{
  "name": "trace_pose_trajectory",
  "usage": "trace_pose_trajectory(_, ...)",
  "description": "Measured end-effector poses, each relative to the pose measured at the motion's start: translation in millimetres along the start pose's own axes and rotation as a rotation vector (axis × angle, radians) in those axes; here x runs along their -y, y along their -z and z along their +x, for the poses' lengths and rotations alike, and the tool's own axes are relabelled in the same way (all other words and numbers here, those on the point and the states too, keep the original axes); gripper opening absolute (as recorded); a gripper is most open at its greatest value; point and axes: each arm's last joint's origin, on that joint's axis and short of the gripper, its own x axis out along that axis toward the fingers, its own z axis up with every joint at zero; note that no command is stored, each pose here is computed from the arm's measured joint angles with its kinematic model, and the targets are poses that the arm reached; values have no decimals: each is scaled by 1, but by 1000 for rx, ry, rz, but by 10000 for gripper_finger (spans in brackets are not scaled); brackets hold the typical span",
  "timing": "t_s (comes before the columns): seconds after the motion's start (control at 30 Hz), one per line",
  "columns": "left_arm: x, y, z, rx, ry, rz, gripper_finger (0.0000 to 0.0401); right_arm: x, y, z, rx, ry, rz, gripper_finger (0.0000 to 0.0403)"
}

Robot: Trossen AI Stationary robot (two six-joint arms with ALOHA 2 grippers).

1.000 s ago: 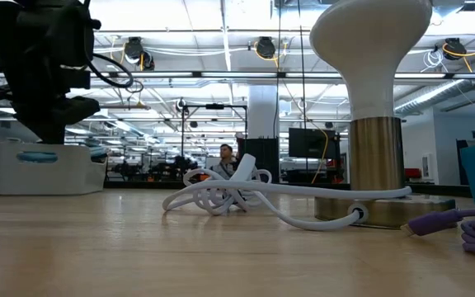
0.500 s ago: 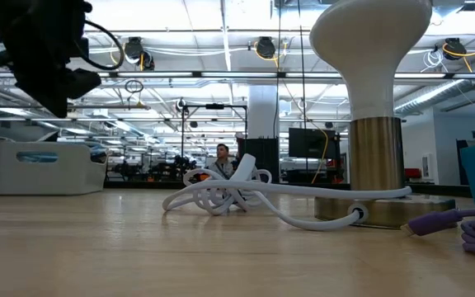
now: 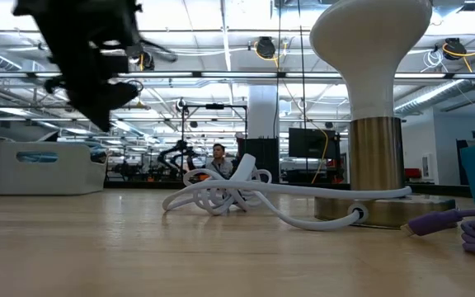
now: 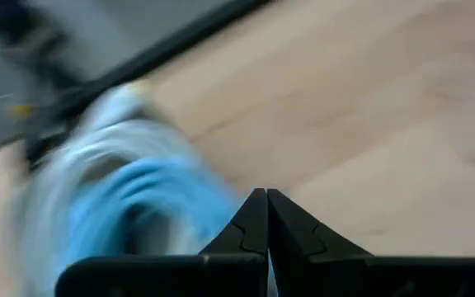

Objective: Pick & Place USB Port
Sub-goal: Put the purple USB cable into the blue bin

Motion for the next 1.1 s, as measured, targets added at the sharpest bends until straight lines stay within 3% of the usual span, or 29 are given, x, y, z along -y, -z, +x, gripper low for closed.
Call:
trace_pose_trajectory(0.2, 39, -22, -3, 58, 452, 149, 1, -8, 1, -10, 0, -27, -30, 155)
trace_pose_trajectory(0.33, 59, -18, -12, 8, 685, 156, 1, -17, 0, -22, 25, -55, -39, 155)
trace_pose_trajectory(0.5, 80, 23, -36, -98, 793, 300, 1, -27, -5, -51, 84, -112, -47, 155)
trace_pose_trajectory(0.6, 95, 54, -65, -49, 895, 389, 1, -38, -4, -70, 109, -179, -49, 155)
trace_pose_trajectory(0.67, 97, 76, -86, 27, 929, 419, 1, -48, -2, -83, 121, -324, -26, 155)
trace_pose_trajectory(0.73, 98, 92, -106, 130, 967, 403, 1, -58, -2, -94, 107, -528, 74, 155)
trace_pose_trajectory(0.8, 95, 105, -120, 204, 976, 403, 1, -66, 2, -101, 20, -699, 194, 155)
trace_pose_trajectory(0.87, 90, 115, -129, 264, 980, 420, 1, -74, 14, -101, -156, -752, 321, 155)
trace_pose_trajectory(1.0, 84, 127, -142, 344, 981, 423, 1, -88, 50, -91, -569, -600, 538, 155)
trace_pose_trajectory(1.1, 82, 129, -144, 376, 969, 412, 1, -98, 66, -81, -750, -499, 634, 155)
